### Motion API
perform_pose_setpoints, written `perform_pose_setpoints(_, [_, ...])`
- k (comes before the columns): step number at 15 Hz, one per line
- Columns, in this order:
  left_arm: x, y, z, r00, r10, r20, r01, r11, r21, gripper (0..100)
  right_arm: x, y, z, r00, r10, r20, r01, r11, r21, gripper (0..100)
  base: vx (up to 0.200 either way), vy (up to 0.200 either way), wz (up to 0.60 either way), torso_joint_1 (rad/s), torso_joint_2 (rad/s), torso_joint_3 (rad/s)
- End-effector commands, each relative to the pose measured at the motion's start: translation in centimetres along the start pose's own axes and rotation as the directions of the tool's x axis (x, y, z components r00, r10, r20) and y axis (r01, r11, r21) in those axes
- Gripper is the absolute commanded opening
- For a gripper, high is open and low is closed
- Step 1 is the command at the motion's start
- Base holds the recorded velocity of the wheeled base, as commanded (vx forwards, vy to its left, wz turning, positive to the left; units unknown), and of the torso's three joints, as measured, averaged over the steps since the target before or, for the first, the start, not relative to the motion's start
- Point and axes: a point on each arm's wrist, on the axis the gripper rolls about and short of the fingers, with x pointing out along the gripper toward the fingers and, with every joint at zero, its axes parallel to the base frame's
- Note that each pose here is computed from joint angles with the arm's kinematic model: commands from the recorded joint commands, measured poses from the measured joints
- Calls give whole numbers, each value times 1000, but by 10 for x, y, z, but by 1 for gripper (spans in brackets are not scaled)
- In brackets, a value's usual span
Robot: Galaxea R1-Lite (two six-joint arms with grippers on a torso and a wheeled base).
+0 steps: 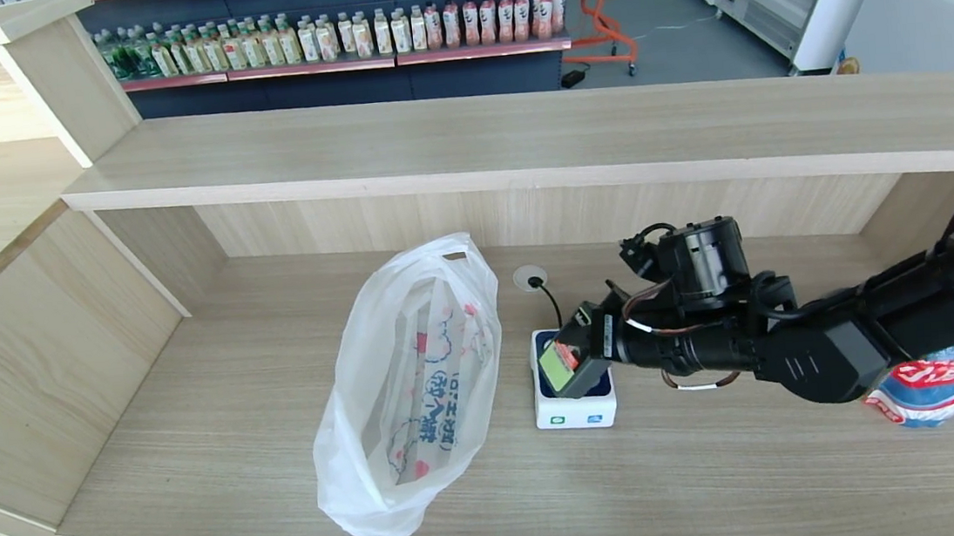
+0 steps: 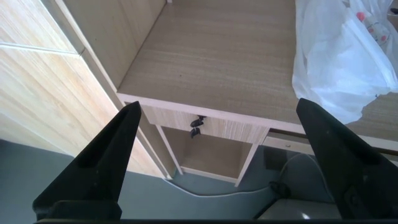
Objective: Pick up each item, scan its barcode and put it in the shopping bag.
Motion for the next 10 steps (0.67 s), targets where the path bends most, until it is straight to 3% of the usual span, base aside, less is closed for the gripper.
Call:
perform_pose_setpoints(1, [0, 0, 0, 1000, 2, 0, -2, 1000, 0, 100, -57, 38, 36, 993, 71, 91, -75, 996, 38, 0, 0, 0, 0, 0, 0, 0])
perform_pose_setpoints(2, [0, 0, 0, 1000, 2, -1, -2, 1000, 0, 100, -86, 49, 46, 988, 89, 128, -91, 996, 10, 0, 0, 0, 0, 0, 0, 0])
perform_pose_setpoints(3, [0, 0, 0, 1000, 2, 0, -2, 1000, 0, 100, -119, 51, 53, 986, 67, 155, -48, 991, -124, 0, 0, 0, 0, 0, 0, 0])
perform_pose_setpoints(4, [0, 0, 0, 1000, 2, 0, -2, 1000, 0, 100, -150, 39, 60, 981, -34, 192, 84, 962, -259, 0, 0, 0, 0, 0, 0, 0])
perform_pose_setpoints(5, [0, 0, 0, 1000, 0, 0, 0, 1000, 0, 100, -171, 35, 60, 968, -93, 233, 166, 934, -318, 0, 0, 0, 0, 0, 0, 0])
perform_pose_setpoints(10, [0, 0, 0, 1000, 2, 0, -2, 1000, 2, 100, -208, 20, 31, 951, -173, 256, 245, 928, -281, 0, 0, 0, 0, 0, 0, 0])
